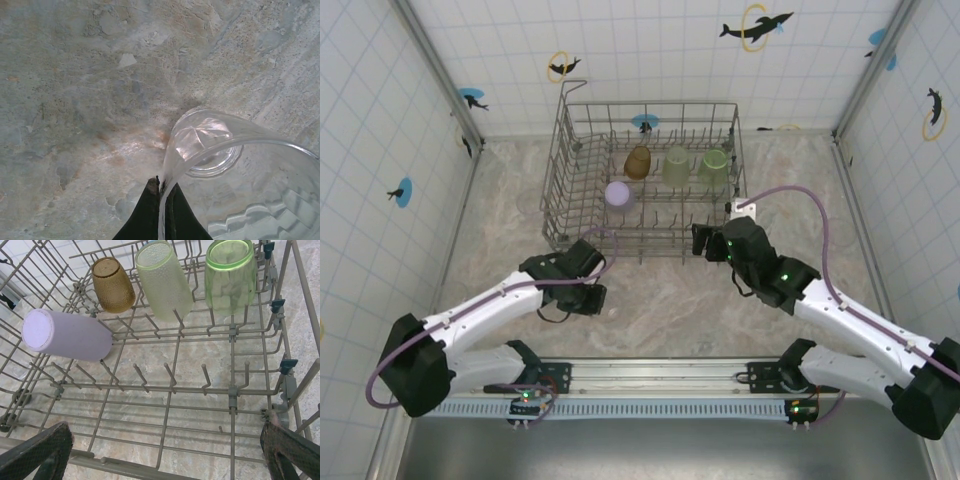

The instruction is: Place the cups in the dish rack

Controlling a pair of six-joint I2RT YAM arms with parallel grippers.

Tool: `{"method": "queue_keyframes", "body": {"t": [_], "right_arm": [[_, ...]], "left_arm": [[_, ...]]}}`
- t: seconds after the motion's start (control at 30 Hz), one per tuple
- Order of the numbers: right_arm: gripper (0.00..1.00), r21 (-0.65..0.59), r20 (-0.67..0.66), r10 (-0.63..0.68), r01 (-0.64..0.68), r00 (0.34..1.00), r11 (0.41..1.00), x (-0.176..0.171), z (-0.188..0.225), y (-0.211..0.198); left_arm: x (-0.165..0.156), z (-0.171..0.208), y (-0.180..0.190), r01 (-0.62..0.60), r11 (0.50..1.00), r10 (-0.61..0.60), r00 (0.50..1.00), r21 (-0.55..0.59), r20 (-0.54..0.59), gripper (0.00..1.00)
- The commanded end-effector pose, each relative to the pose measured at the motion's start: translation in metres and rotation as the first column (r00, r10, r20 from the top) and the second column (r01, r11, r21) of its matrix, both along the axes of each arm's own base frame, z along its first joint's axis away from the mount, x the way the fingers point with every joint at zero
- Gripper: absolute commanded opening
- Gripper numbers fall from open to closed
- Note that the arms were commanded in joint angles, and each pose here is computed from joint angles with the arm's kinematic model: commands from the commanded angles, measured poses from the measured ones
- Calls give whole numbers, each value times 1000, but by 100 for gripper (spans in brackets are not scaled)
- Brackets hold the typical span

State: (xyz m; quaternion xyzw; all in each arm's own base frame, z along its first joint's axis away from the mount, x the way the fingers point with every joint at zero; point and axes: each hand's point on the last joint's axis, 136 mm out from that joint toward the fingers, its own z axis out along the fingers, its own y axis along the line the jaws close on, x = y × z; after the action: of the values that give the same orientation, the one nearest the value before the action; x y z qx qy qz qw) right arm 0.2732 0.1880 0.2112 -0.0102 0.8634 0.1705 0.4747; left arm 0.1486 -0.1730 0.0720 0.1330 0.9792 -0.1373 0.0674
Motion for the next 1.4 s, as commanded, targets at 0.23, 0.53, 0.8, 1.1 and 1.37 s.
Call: {"method": "queue_keyframes", "body": {"t": [0.23,0.53,0.8,1.1,1.37], "right_arm": [[99,34,12,-11,11,1000,999,3,0,-6],[100,43,-1,-16,16,1000,999,2,-6,-12],[100,49,-16,-12,13,1000,999,0,-11,-15],[100,45,-27,0,1,1000,999,-3,-5,-17],[100,53,-16,4,-3,1000,999,-5,4,-19]], "left_arm": [[27,49,-28,-2,999,4,999,-54,46,0],[44,82,-47,24,996,-17,996,-87,82,0],[68,129,-67,69,991,-50,986,-116,161,0],[92,171,-93,126,983,-98,975,-131,201,0],[109,203,-116,154,967,-102,963,-202,251,0]]}}
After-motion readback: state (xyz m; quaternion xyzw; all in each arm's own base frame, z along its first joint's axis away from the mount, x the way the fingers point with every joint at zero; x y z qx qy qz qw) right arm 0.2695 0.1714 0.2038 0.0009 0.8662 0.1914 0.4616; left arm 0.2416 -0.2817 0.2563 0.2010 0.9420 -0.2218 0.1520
